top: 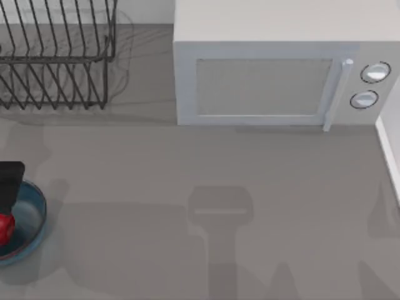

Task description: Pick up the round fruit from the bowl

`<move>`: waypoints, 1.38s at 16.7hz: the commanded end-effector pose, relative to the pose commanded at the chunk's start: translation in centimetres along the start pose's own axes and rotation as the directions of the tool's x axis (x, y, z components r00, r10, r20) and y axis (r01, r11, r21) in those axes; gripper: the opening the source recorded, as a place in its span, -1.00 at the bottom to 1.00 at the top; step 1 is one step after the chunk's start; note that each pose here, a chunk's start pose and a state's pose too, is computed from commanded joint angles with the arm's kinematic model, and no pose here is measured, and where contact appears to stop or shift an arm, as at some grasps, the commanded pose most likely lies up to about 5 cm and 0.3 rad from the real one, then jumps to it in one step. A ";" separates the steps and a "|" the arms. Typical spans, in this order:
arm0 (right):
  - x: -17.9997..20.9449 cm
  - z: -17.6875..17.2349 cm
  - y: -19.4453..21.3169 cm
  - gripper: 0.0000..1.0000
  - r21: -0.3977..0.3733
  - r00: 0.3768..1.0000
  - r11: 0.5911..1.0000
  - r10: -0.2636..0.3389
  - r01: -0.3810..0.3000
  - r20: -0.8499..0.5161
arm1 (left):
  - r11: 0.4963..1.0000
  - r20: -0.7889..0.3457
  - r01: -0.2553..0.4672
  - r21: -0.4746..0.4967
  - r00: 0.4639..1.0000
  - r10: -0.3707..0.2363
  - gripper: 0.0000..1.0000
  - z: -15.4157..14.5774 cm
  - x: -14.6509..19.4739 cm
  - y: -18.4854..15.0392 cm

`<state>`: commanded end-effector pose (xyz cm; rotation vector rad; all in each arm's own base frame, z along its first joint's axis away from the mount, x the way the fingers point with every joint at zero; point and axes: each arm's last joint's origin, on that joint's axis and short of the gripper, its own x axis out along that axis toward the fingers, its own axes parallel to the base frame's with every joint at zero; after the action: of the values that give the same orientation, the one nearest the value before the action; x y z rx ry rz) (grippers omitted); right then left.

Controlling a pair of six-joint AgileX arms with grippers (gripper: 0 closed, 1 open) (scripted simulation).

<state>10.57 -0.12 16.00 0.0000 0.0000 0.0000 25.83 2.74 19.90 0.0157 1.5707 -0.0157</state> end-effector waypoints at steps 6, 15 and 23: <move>0.0 0.0 0.0 1.00 0.000 1.000 1.000 0.000 0.000 0.000 | 1.000 -0.007 0.001 0.004 1.000 -0.001 1.00 0.2 1.9 -0.1; 0.0 0.0 0.0 1.00 0.000 1.000 1.000 0.000 0.000 0.000 | 1.000 0.001 0.000 0.000 1.000 0.000 1.00 0.0 10.5 0.0; 0.0 0.0 0.0 1.00 0.000 1.000 1.000 0.000 0.000 0.000 | 1.000 0.000 0.000 0.000 1.000 0.000 0.40 0.0 10.6 0.0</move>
<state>10.57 -0.12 16.00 0.0000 0.0000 0.0000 25.83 2.74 9.34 0.0157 1.5707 -0.0157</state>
